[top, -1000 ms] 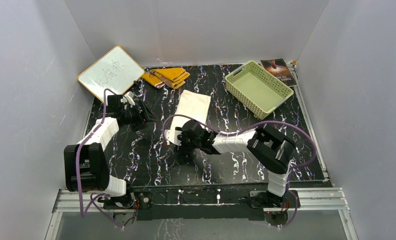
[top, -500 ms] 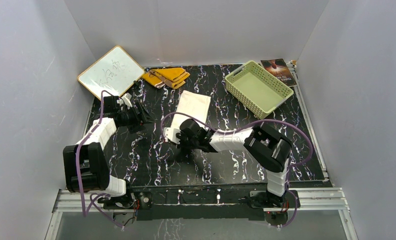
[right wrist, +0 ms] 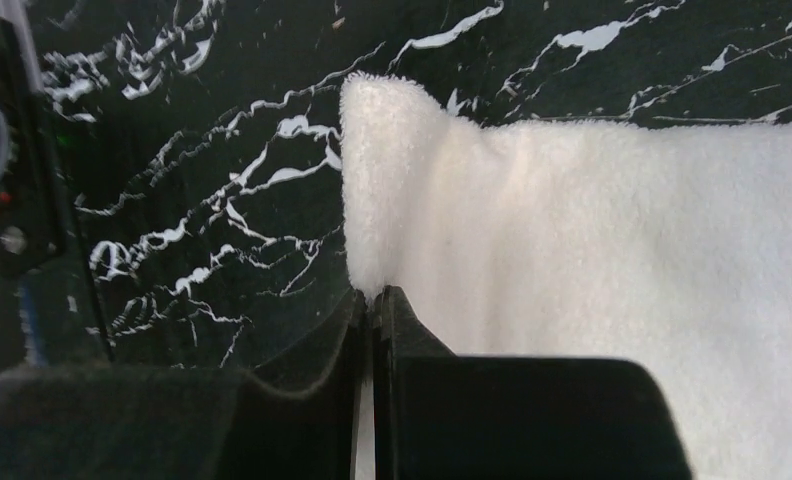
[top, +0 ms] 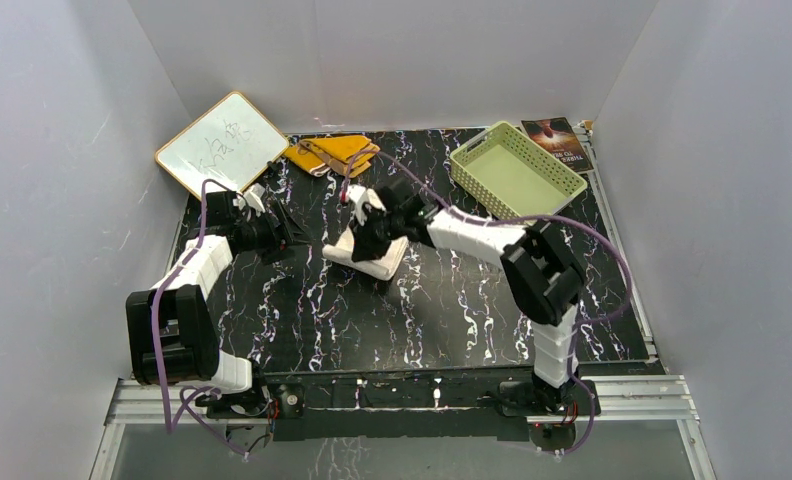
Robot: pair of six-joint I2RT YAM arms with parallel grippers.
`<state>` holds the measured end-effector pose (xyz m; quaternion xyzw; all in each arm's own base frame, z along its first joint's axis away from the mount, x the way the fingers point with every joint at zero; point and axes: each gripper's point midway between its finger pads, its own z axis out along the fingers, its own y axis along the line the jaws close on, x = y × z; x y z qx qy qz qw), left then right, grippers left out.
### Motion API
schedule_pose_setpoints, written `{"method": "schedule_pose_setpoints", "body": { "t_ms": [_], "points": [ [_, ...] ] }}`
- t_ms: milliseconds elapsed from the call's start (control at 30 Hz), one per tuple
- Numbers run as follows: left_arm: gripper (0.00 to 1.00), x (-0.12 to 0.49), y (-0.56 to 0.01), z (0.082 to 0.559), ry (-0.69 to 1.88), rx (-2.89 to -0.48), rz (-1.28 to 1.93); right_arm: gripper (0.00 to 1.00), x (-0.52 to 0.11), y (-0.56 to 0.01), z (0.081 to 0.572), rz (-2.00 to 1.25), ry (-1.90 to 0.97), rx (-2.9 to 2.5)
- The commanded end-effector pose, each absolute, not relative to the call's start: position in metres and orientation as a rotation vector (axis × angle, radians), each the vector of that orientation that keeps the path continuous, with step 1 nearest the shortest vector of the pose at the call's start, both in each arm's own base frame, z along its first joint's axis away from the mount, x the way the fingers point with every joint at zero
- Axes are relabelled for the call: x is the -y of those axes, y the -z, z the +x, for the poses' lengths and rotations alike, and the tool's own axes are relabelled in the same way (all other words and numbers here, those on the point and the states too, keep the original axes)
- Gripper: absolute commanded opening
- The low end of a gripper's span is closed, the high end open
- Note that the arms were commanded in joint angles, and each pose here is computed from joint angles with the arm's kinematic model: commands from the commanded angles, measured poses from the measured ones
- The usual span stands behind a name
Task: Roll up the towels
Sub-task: Roll the towel at the center of the board.
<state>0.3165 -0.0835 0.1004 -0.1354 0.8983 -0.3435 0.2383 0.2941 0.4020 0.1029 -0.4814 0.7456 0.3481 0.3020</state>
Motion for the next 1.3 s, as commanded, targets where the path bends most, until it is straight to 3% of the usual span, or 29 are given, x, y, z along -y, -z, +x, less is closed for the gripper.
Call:
{"method": "schedule_pose_setpoints", "body": {
  "t_ms": [0,233,667,733,867,967,1267],
  "points": [
    [0.70,0.094,-0.124,0.322,1.060,-2.379,-0.316,0.00,-0.405,-0.108,0.293,-1.143,-1.336,-2.200],
    [0.65,0.104,-0.135,0.324,1.156,-2.339,-0.279,0.00,-0.404,-0.087,0.304,-1.073,-1.547,-2.308],
    [0.59,0.143,-0.141,0.322,1.324,-2.310,-0.206,0.00,-0.403,-0.075,0.303,-0.981,-1.565,-2.354],
    [0.52,0.156,-0.138,0.319,1.347,-2.324,-0.193,0.00,-0.401,-0.062,0.307,-0.941,-1.553,-2.386],
    [0.15,0.175,-0.128,0.314,1.433,-2.327,-0.242,0.00,-0.393,-0.035,0.319,-0.826,-1.535,-2.446],
    [0.00,0.186,-0.119,0.311,1.511,-2.309,-0.296,0.00,-0.386,-0.019,0.326,-0.761,-1.507,-2.498],
    [0.00,0.196,-0.063,0.318,1.490,-2.365,-0.381,0.00,-0.378,0.001,0.327,-0.716,-1.424,-2.595]
  ]
}}
